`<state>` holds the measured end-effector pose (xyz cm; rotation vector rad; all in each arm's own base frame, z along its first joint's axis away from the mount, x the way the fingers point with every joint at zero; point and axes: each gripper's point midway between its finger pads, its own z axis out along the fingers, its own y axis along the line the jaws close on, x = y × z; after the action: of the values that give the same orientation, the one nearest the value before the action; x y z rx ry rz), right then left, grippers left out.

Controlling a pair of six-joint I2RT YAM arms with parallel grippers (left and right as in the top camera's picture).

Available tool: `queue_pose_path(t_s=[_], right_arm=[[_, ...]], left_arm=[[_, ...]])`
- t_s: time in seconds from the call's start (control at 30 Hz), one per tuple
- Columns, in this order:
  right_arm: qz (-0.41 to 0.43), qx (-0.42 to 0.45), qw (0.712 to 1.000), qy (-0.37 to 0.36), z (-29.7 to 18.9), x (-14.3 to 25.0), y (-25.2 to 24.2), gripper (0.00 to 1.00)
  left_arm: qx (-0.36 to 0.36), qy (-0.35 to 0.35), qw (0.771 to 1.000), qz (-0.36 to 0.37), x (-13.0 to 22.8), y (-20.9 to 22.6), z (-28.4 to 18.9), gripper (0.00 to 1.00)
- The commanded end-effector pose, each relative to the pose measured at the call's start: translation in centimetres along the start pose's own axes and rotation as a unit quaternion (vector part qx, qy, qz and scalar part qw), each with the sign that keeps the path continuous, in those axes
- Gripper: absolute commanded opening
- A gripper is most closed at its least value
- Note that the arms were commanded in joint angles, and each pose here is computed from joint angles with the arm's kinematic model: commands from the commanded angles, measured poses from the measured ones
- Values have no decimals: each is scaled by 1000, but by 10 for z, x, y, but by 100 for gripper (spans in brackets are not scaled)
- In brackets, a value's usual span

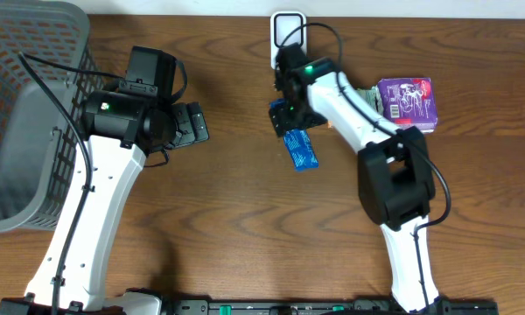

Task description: Scan the item barcode

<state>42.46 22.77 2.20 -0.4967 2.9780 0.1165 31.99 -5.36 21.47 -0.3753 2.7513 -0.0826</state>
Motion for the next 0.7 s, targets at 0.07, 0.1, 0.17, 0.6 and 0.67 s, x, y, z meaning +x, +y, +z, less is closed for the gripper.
queue_pose_path(t_s=[0.07, 0.1, 0.17, 0.6, 0.67], right_arm=[[9, 150, 988, -27, 7, 0, -3, 76], [8, 163, 986, -30, 9, 0, -3, 75], [5, 169, 985, -27, 18, 3, -2, 75], [6, 199, 979, 31, 75, 24, -28, 67], [16, 209, 977, 36, 75, 25, -43, 70]], left_arm=[[-8, -7, 1000, 1, -3, 4, -3, 98], [-8, -7, 1000, 1, -3, 4, -3, 98], [-8, -7, 1000, 1, -3, 4, -3, 98], [-8, -7, 1000, 1, -3, 4, -3, 98], [-8, -7, 1000, 1, -3, 4, -3, 98]])
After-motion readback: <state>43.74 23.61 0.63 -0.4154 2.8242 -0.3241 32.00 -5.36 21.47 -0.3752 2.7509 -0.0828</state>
